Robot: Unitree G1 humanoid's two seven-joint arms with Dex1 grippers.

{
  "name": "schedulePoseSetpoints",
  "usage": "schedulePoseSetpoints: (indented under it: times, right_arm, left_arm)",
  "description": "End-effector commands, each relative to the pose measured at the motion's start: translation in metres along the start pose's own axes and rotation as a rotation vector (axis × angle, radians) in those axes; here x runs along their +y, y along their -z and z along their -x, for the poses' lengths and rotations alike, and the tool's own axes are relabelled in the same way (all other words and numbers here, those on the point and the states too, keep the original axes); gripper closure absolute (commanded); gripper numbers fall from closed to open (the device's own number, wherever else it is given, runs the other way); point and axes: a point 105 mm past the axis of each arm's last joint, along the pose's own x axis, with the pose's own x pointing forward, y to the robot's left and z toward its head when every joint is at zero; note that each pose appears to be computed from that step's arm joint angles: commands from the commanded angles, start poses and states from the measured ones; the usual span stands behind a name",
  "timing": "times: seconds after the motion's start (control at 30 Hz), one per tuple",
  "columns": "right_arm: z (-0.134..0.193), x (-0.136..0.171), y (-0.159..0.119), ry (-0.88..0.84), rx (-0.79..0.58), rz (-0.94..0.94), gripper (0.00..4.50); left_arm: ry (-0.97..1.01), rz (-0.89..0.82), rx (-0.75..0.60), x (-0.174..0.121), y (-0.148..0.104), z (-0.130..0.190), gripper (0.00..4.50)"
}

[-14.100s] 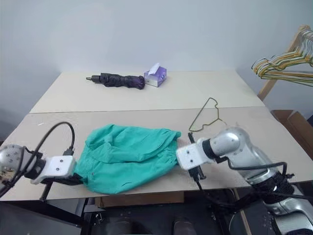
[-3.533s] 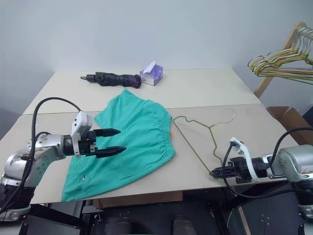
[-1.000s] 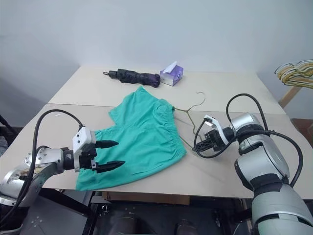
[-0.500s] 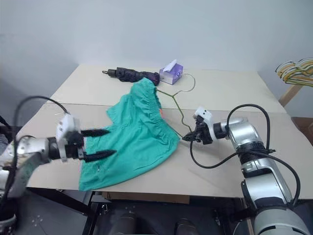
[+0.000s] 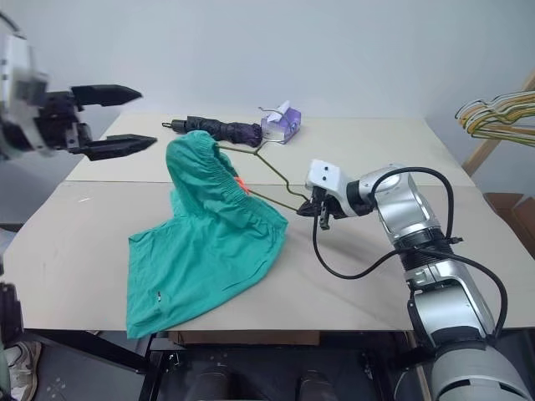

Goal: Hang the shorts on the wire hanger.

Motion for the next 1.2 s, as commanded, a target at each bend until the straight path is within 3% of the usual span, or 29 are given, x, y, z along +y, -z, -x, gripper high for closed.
schedulePoseSetpoints:
  times: [0.03, 0.13, 0.47, 0.6, 1.0, 1.2]
  right_arm:
    - [0.004, 0.000, -0.021, 0.006, -0.020, 0.086, 4.50]
    - [0.000, 0.002, -0.023, 0.004, -0.015, 0.071, 4.50]
    - [-0.010, 0.020, -0.027, -0.038, 0.019, 0.086, 4.50]
    - [-0.012, 0.025, -0.032, -0.053, 0.014, 0.088, 4.50]
    - [-0.015, 0.023, -0.033, -0.043, 0.017, 0.076, 4.50]
    - [-0.014, 0.020, -0.042, -0.007, -0.070, 0.094, 4.50]
  left_arm:
    - [0.112, -0.082, 0.172, 0.003, 0.015, -0.011, 0.03]
    - [0.191, -0.042, 0.138, 0.005, 0.010, -0.023, 0.03]
    - [0.276, 0.020, 0.217, 0.004, 0.026, -0.044, 0.03]
    - [0.302, 0.050, 0.231, 0.000, 0.032, -0.047, 0.90]
    - [0.348, 0.067, 0.273, -0.008, 0.045, -0.045, 4.34]
    - [0.328, 0.028, 0.265, -0.004, 0.045, -0.042, 4.39]
